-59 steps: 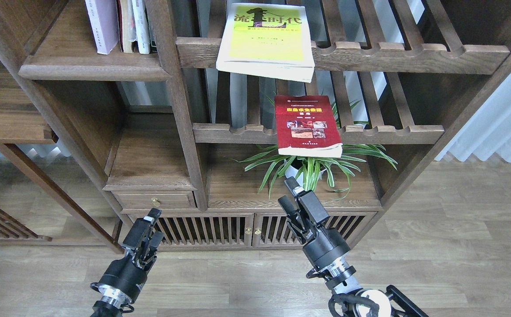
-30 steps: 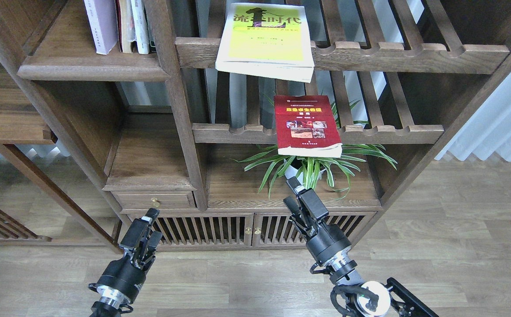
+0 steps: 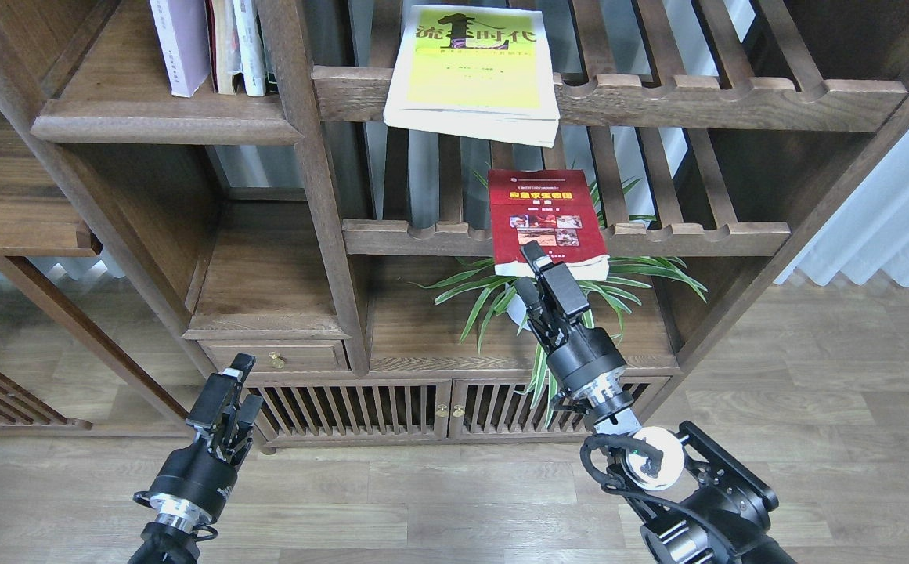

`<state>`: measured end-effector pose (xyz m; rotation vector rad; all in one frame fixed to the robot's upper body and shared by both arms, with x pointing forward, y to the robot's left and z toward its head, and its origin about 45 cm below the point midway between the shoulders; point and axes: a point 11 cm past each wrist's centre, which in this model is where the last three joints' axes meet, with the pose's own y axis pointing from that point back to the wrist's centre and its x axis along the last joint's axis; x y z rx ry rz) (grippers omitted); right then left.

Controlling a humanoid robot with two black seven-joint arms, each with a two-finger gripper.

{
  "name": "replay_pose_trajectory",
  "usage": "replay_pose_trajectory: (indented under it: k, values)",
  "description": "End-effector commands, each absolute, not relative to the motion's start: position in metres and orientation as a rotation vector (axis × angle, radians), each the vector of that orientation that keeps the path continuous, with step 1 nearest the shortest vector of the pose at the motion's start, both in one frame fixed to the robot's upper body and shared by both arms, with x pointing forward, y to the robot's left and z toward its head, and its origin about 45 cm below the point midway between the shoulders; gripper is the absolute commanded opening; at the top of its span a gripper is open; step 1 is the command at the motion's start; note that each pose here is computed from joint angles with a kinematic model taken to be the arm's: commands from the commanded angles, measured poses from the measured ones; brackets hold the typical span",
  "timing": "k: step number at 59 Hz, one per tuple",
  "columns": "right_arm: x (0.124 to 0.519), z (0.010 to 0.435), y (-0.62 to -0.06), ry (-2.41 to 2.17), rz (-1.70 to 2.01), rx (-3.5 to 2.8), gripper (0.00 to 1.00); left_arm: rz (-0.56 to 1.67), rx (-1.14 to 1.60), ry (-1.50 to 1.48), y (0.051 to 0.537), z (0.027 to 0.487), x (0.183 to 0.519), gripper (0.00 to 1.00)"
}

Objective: Organize books on shelf
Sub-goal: 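Raise the right gripper to the red book's lower edge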

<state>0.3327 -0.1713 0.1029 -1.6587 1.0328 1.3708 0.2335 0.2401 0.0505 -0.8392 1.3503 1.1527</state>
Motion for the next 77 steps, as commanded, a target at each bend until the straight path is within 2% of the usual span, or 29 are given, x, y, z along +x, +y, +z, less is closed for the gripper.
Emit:
replay_pose_trajectory:
  k: [1,26,54,70,77]
  values:
    - [0.333,0.1,-0.172,1.046,1.378,-1.662,0.98,1.153,-0.845,1.344,0.242,0.052,0.236,0.99]
    - [0.331,0.096,-0.173,1.06,1.387,-1.658,0.98,1.147,-0.845,1.337,0.241,0.054,0.236,0.99]
    - [0.356,0.089,-0.189,1.204,1.397,-1.632,0.98,1.145,-0.847,1.333,0.242,0.056,0.237,0.99]
    - [0.359,0.089,-0.192,1.212,1.397,-1.608,0.92,1.148,-0.842,1.328,0.244,0.056,0.237,0.99]
    - [0.359,0.089,-0.193,1.214,1.396,-1.604,0.84,1.152,-0.839,1.331,0.245,0.055,0.235,0.99]
